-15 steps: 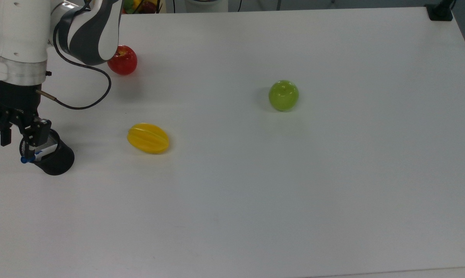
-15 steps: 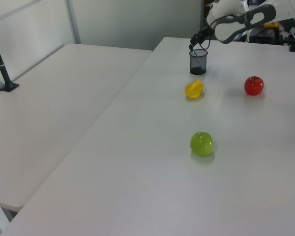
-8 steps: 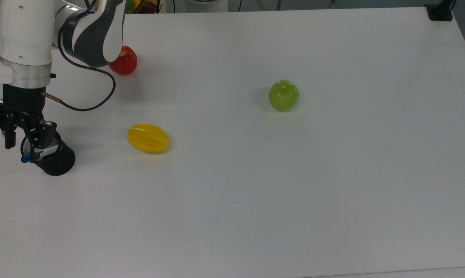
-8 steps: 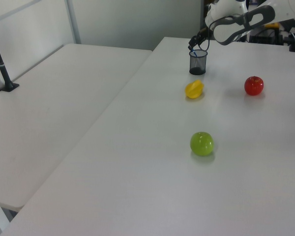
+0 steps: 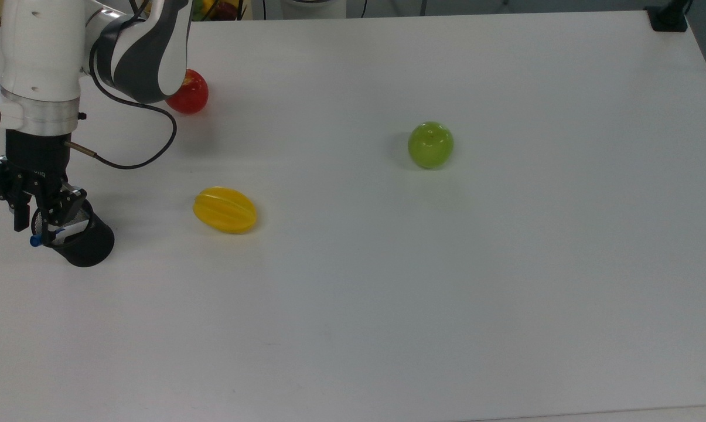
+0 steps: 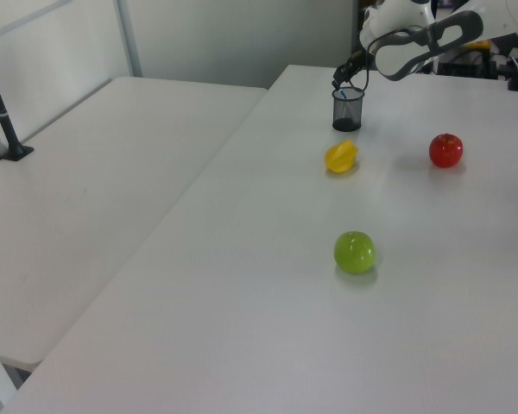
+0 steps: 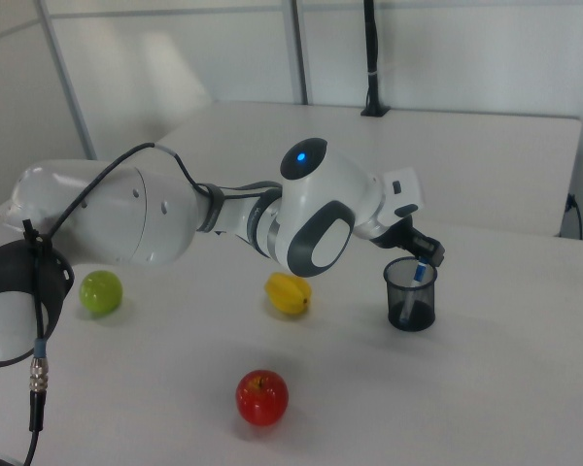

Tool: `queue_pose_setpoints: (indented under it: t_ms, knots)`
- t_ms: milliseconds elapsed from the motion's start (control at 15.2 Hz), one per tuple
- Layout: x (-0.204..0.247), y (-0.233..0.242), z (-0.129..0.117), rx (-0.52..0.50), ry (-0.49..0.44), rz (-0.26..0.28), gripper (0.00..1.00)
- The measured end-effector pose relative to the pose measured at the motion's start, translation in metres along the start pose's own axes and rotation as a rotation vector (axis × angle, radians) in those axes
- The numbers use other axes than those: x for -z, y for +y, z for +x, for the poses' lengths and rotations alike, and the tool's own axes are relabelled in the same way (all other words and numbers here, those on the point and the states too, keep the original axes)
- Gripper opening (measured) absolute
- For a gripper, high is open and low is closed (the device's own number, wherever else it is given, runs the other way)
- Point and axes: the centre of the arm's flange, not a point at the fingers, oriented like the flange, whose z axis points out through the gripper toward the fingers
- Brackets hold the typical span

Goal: Take marker pen
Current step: 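Close the gripper on the marker's cap end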

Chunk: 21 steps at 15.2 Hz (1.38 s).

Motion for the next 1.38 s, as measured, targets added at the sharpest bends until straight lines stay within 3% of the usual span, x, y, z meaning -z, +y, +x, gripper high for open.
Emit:
queue_pose_setpoints:
  t_ms: [395,461,527,725,1120,1383]
  knots:
    - [0.001,0.000,0.001,0.010,0.020,-0.001,0.35]
    - [0.001,0.000,0.002,0.014,0.023,-0.001,0.31]
    - [0.001,0.000,0.002,0.015,0.025,-0.001,0.21]
    - [0.001,0.000,0.002,0.017,0.025,-0.001,0.17]
    - [0.002,0.000,0.003,0.019,0.028,-0.002,0.17]
    - [0.016,0.001,0.018,0.018,0.074,-0.003,0.17]
